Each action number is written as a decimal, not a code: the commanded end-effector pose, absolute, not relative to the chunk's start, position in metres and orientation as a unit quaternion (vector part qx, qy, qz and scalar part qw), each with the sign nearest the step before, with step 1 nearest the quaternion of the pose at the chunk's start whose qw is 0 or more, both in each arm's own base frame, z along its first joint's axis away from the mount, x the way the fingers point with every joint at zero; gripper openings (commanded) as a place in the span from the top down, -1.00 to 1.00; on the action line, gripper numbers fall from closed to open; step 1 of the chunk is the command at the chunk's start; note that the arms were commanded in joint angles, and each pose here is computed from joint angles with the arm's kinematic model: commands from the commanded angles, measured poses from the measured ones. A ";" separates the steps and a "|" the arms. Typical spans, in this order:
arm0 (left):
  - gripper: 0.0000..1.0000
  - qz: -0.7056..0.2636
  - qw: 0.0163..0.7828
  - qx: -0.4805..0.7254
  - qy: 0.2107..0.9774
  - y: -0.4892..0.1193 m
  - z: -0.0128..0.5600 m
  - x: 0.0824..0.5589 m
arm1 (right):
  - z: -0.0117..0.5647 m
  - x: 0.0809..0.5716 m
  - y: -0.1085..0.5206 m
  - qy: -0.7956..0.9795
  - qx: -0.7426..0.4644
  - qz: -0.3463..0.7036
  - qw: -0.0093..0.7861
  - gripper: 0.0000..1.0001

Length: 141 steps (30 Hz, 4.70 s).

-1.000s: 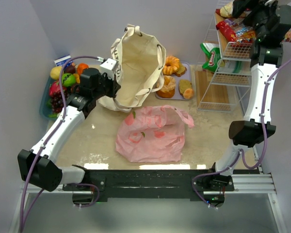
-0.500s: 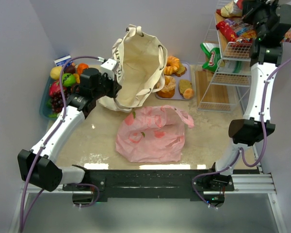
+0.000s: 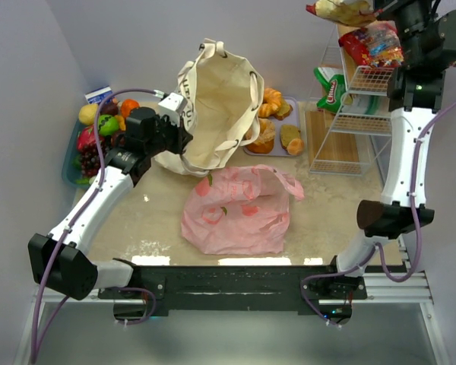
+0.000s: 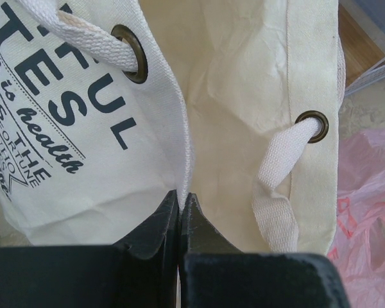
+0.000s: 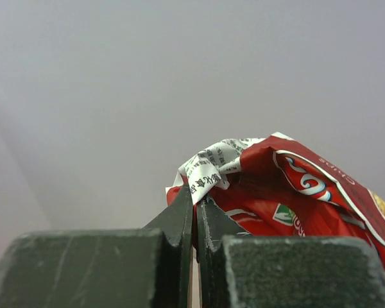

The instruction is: Place the mixed food into the grocery bags and tie them

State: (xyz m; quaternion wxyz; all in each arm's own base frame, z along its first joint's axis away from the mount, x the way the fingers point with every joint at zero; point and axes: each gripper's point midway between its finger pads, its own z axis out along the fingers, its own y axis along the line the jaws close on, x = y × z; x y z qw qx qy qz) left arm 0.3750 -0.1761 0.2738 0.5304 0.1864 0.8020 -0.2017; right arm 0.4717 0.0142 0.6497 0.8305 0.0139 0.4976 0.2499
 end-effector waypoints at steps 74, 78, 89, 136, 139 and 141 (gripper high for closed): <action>1.00 -0.207 0.616 0.161 0.743 -0.155 0.333 0.367 | 0.352 0.444 0.371 0.653 -0.156 0.331 0.664 1.00; 1.00 -0.229 0.622 0.165 0.731 -0.155 0.339 0.362 | 0.319 0.471 0.370 0.716 -0.143 0.292 0.618 1.00; 1.00 -0.229 0.621 0.158 0.733 -0.152 0.336 0.365 | 0.283 0.470 0.350 0.784 -0.152 0.216 0.562 -0.36; 1.00 -0.210 0.609 0.154 0.749 -0.148 0.319 0.374 | 0.567 0.394 -0.061 0.676 0.135 -0.210 0.694 -0.98; 1.00 -0.210 0.611 0.155 0.748 -0.148 0.320 0.374 | 0.553 0.394 -0.063 0.687 0.148 -0.207 0.680 -0.98; 1.00 -0.210 0.610 0.155 0.748 -0.148 0.319 0.374 | 0.542 0.391 -0.064 0.696 0.161 -0.201 0.670 -0.98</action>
